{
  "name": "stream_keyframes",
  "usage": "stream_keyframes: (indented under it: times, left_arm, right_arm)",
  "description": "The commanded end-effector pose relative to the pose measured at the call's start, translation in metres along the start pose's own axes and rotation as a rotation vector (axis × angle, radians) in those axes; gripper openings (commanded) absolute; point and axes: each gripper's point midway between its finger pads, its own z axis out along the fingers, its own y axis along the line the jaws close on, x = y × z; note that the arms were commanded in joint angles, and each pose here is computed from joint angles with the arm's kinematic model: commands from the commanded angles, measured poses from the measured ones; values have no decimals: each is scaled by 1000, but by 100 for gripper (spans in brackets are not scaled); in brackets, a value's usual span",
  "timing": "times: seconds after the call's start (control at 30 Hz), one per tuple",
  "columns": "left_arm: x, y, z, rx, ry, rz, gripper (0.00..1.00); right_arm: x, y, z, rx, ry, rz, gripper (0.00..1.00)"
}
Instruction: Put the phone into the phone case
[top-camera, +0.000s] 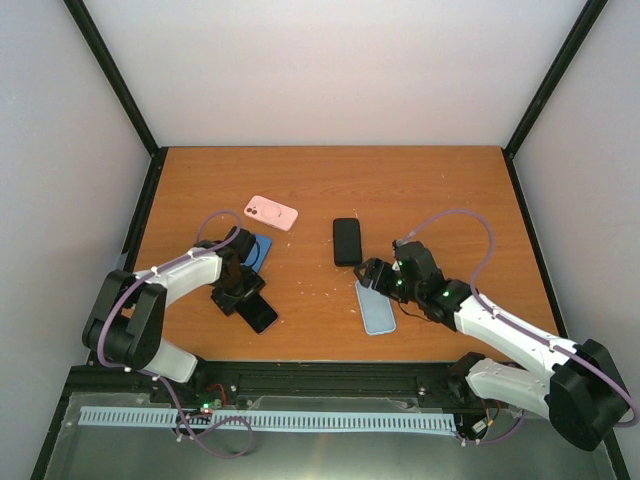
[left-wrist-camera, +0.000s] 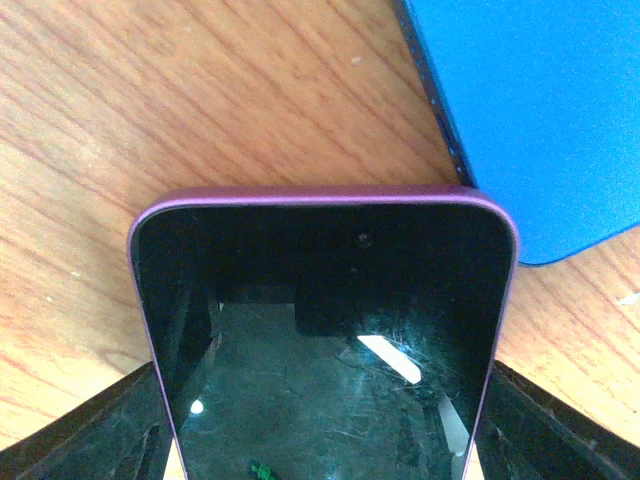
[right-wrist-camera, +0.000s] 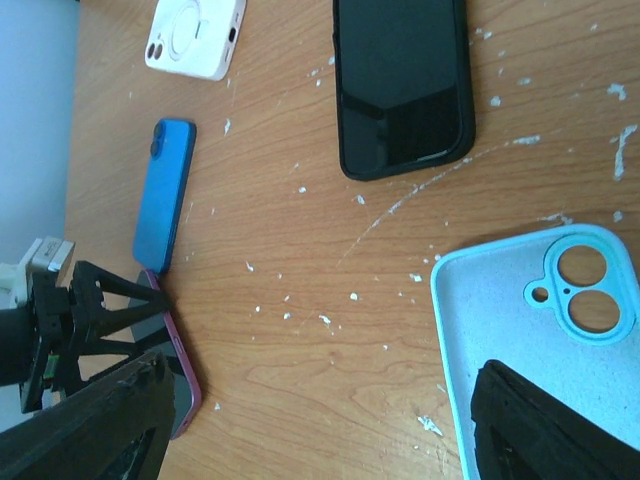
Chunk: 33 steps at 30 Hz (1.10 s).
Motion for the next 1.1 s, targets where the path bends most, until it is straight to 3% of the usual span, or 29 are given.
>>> stream_keyframes:
  times: [0.0,0.23,0.73,1.07]
  left_arm:
    - [16,-9,14,10,85,-29,79]
    - [21,-4,24,-4,104,-36,86]
    - [32,4,40,-86,137,-30,85]
    - [57,-22,40,-58,173,14,75]
  right_arm:
    - [8,3,2,-27,7,-27,80]
    - [9,9,1,-40,8,-51,80]
    - [12,13,8,-35,14,-73,80]
    - [19,14,4,-59,16,-106,80]
